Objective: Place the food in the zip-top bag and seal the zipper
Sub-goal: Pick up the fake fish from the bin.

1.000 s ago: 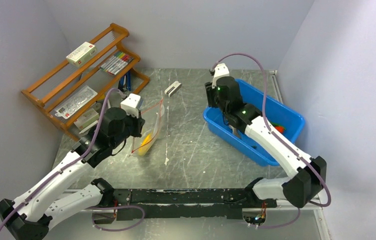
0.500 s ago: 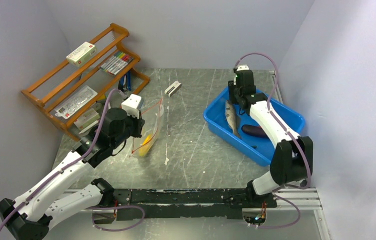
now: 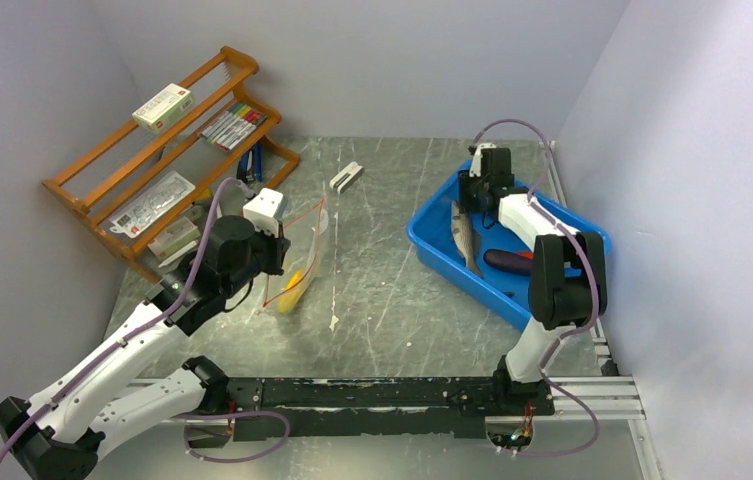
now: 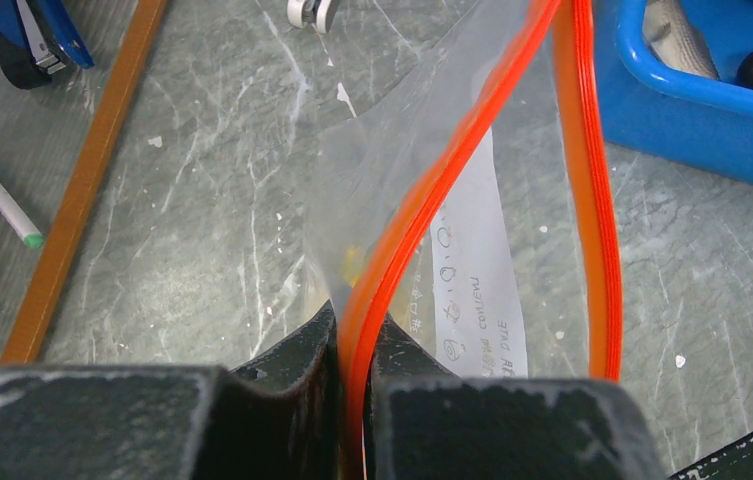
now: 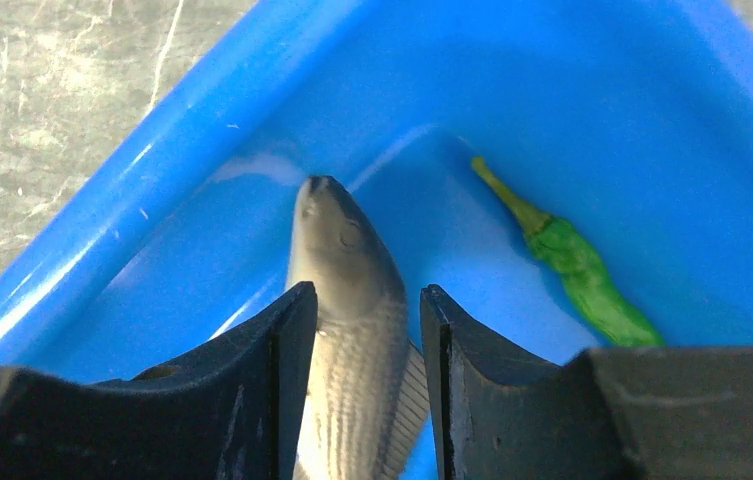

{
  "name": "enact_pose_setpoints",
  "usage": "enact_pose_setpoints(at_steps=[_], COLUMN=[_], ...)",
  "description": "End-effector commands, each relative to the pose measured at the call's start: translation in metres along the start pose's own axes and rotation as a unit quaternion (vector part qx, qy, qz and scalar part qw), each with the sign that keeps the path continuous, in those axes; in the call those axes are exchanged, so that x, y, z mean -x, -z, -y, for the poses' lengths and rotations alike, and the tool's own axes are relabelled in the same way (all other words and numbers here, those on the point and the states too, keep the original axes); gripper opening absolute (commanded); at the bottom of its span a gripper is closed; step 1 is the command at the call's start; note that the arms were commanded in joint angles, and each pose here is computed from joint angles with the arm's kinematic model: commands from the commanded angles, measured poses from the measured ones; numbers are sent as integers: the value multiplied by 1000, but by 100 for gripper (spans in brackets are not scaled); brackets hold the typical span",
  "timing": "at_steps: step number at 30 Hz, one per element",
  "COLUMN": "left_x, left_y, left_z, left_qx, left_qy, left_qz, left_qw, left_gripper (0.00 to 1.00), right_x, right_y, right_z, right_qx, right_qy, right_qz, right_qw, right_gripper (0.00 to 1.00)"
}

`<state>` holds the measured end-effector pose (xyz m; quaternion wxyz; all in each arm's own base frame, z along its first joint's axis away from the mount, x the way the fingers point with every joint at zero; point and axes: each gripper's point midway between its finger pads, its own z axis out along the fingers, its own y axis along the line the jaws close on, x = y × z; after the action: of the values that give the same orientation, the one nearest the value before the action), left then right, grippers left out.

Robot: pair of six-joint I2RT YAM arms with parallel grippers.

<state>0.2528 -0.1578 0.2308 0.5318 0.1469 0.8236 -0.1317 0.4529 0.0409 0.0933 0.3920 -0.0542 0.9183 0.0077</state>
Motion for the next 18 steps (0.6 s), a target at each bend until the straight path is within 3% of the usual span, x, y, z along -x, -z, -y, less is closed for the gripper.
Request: enact_pose_setpoints(at_steps=[1,18], left_x=[8,7], left_y=[0,1], left_z=[-5,-6], left_qx=[10,12], left_qy=[-1,0], left_qz=[19,19], left_qw=[1000,1000], left_gripper=[7,7], right_x=[6,-21], right_y=[-17,-44], right_z=[-12,-15], right_qx=[41,53], right_qy=[11,23], right_qz=[14,-22], right_qw=[999,998], right_gripper=[43,52])
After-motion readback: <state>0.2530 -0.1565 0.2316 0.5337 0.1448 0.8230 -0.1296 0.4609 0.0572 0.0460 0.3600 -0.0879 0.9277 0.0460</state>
